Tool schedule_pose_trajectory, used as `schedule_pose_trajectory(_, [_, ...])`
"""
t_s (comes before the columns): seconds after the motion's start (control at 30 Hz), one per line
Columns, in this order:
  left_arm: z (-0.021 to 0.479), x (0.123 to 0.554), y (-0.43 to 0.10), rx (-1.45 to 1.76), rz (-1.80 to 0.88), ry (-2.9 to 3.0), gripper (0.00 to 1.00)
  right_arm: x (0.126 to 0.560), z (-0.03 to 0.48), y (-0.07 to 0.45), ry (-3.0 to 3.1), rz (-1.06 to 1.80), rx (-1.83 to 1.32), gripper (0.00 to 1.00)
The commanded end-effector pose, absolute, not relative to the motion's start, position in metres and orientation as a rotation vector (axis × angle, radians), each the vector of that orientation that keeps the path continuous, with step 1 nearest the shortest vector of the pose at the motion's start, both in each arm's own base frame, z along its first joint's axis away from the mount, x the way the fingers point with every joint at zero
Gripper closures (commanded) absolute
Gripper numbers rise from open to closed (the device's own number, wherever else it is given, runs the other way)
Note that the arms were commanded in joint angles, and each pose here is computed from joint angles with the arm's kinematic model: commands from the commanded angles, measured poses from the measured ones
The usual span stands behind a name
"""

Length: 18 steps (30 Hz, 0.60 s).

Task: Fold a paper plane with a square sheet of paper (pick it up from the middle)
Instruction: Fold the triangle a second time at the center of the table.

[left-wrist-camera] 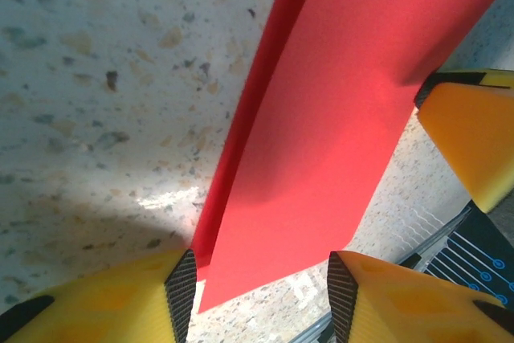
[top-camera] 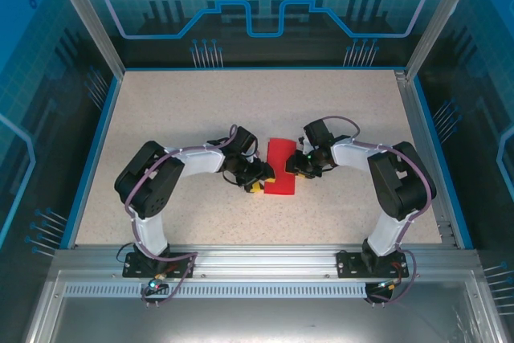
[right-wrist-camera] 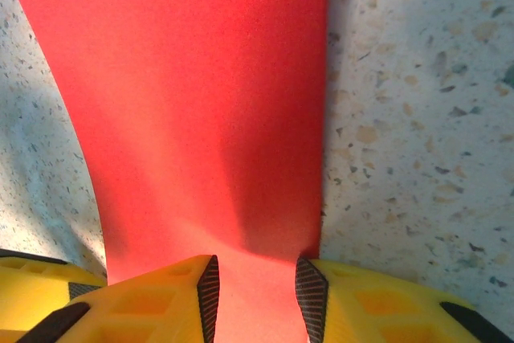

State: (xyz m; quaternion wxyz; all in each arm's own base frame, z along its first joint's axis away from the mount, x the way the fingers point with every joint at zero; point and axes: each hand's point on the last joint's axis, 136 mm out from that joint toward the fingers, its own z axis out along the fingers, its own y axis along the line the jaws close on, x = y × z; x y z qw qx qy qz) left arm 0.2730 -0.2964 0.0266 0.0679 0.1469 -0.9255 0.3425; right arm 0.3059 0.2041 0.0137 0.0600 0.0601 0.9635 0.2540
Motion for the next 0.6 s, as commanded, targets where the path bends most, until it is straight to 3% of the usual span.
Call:
schedule_pose_trajectory(0.0, [0.022, 0.273, -0.302, 0.439, 1.037, -2.774, 0.50, 0.281, -0.024, 0.188, 3.053, 0.623, 0.220, 0.63])
schedule_pose_trajectory(0.23, [0.027, 0.279, -0.309, 0.435, 1.098, -2.769, 0.52, 0.281, -0.025, 0.188, 3.055, 0.624, 0.220, 0.63])
schedule_pose_trajectory(0.33, [0.030, 0.283, -0.310, 0.448, 1.116, -2.779, 0.58, 0.281, -0.024, 0.188, 3.054, 0.623, 0.221, 0.63])
schedule_pose_trajectory(0.57, [0.042, 0.298, -0.315, 0.492, 1.211, -2.790, 0.63, 0.283, -0.021, 0.190, 3.043, 0.642, 0.218, 0.63])
